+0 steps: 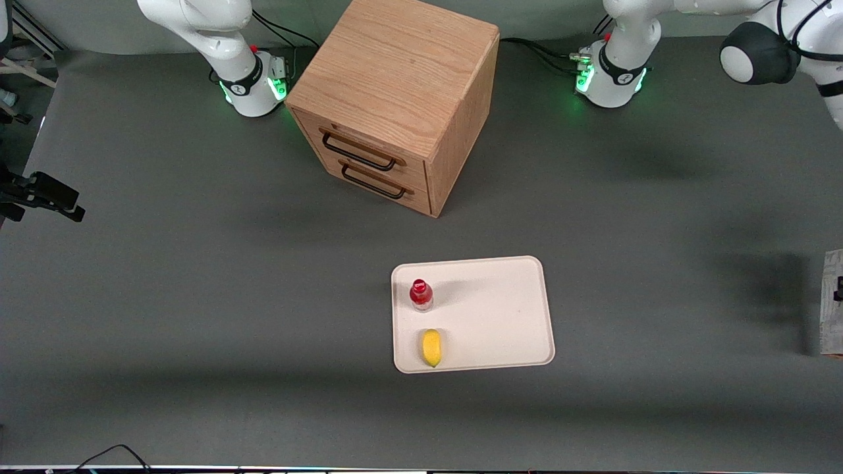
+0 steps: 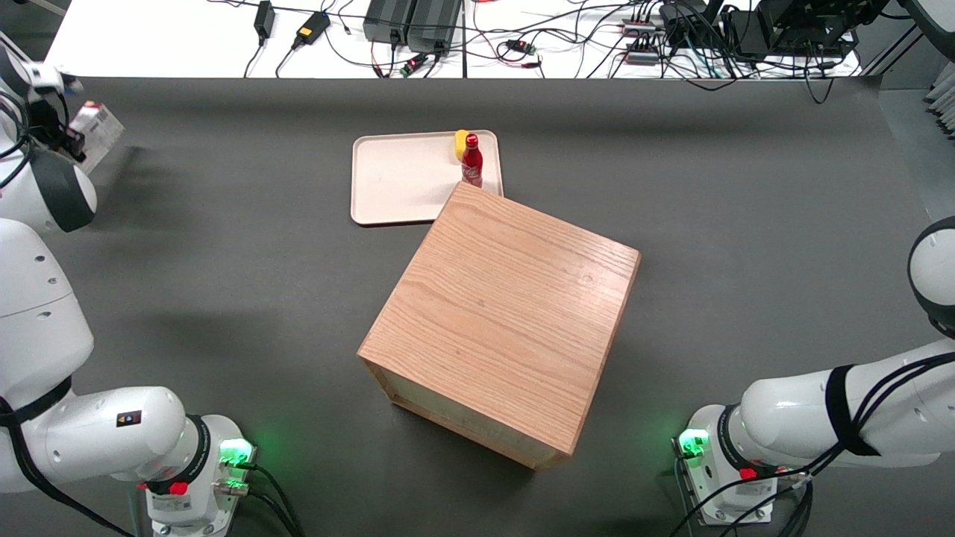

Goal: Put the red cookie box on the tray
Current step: 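Grasp the red cookie box with the left gripper and lift it, then carry the box over the tray and lower it onto the tray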

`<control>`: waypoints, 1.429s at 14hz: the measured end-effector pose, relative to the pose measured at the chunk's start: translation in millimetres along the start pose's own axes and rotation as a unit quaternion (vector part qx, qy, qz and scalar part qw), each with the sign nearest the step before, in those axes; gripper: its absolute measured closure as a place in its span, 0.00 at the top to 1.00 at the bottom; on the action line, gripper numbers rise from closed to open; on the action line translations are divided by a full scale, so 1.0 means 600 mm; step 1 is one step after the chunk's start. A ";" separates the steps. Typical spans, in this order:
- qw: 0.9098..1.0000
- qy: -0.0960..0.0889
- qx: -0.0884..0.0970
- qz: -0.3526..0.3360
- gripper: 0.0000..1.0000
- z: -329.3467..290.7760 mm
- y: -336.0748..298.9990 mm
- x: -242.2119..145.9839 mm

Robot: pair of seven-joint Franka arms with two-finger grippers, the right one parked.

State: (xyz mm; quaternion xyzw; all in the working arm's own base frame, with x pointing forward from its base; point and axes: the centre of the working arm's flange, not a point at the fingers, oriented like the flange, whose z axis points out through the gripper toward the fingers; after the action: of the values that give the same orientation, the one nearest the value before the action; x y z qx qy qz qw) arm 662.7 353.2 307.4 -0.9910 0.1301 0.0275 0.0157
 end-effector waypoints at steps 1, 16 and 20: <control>1.000 -0.003 -0.011 -0.012 0.08 -0.046 0.016 0.012; 0.970 -0.035 -0.048 -0.234 0.08 -0.383 0.753 0.199; 0.972 0.009 -0.069 -0.224 0.08 -0.207 0.899 0.251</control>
State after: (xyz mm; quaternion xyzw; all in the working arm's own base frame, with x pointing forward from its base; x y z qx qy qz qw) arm 674.8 -211.2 409.7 -0.9938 -0.0974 0.0235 -0.0482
